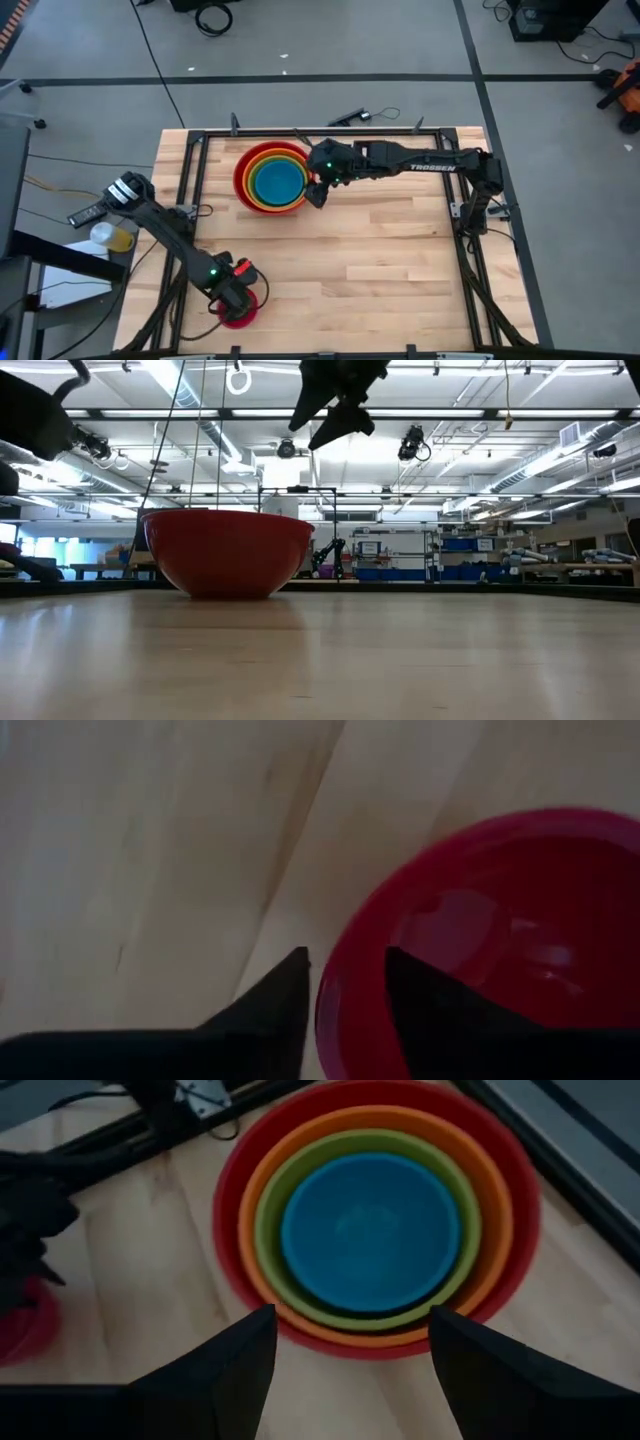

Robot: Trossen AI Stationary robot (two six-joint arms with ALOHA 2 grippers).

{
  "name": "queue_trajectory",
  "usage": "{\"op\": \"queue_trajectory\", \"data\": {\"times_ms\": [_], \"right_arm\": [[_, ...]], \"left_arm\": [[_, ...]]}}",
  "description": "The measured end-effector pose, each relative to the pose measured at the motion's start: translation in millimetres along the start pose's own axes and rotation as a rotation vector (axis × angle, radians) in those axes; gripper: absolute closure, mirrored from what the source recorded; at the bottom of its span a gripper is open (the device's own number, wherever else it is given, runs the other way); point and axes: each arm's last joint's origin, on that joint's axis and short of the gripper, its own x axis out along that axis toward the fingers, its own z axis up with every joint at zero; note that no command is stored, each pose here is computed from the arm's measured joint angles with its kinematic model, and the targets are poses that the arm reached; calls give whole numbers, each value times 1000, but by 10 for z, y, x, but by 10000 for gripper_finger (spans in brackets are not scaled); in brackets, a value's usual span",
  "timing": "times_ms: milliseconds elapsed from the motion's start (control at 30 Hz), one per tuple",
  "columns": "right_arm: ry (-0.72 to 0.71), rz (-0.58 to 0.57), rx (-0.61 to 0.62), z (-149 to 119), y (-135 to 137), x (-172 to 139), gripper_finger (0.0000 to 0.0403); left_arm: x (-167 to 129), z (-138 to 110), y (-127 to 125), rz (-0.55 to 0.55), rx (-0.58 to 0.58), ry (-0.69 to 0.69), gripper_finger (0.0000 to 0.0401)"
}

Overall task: Nest bowls inside each other
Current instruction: Stack the pink bowl on top of the blue bowl

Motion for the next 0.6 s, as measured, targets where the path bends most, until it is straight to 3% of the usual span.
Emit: {"op": "queue_trajectory", "data": {"times_ms": [200,333,500,600], "right_arm": [[8,-40,-24,-61,88,-143,163],[6,-67,8,-73,47,-418,181],[16,-180,57,-140,-83,-823,187],[18,-246,96,-191,-148,-1006,188]], "left_arm": [[-41,132,45,-30,-23,-21,383],[-191,290,195,-47,-9,-49,385],[-690,527,563,-44,26,-117,386],[-1090,678,870,-20,46,-253,386]]}}
